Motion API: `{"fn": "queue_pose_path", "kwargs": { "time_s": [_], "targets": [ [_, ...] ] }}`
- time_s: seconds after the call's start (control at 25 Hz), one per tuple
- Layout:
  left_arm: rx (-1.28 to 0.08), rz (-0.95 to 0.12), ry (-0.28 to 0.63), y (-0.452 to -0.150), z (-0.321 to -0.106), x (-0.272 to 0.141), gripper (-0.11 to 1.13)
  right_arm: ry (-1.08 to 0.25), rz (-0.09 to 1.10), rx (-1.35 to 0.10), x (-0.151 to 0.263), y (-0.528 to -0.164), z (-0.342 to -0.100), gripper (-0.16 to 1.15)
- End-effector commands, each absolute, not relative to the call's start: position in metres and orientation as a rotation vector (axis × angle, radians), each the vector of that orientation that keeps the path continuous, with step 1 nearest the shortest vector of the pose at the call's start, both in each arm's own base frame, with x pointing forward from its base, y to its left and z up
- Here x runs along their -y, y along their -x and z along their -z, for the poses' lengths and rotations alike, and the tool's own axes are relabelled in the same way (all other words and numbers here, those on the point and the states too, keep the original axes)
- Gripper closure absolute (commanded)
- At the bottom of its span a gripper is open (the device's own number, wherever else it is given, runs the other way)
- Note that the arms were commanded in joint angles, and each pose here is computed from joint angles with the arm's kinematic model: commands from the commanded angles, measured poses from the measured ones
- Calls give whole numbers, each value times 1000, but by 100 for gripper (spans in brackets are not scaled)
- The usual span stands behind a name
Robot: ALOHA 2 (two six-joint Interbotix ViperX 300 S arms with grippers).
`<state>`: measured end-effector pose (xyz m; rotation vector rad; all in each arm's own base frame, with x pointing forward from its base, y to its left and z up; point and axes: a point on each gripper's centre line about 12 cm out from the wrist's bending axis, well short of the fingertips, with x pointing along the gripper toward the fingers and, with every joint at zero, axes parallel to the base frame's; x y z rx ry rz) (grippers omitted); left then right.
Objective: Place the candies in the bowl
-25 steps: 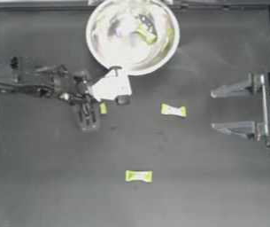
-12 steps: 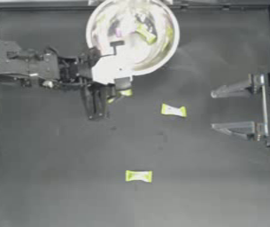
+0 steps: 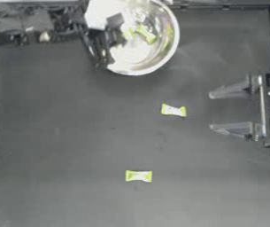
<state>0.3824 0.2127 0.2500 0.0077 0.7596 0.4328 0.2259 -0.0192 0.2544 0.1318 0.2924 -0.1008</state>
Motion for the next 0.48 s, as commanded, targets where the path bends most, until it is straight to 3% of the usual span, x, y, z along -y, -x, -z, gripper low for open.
{"fn": "queue_pose_path", "kwargs": {
  "time_s": [0.04,0.48],
  "targets": [
    [-723,-460,-25,-390,-262,-231,69,-137,97,-284,19,-231,-257,-1],
    [-788,-479,1,-403,-227,-260,67,-135,98,-291,19,-232,-255,-1]
  ]
}}
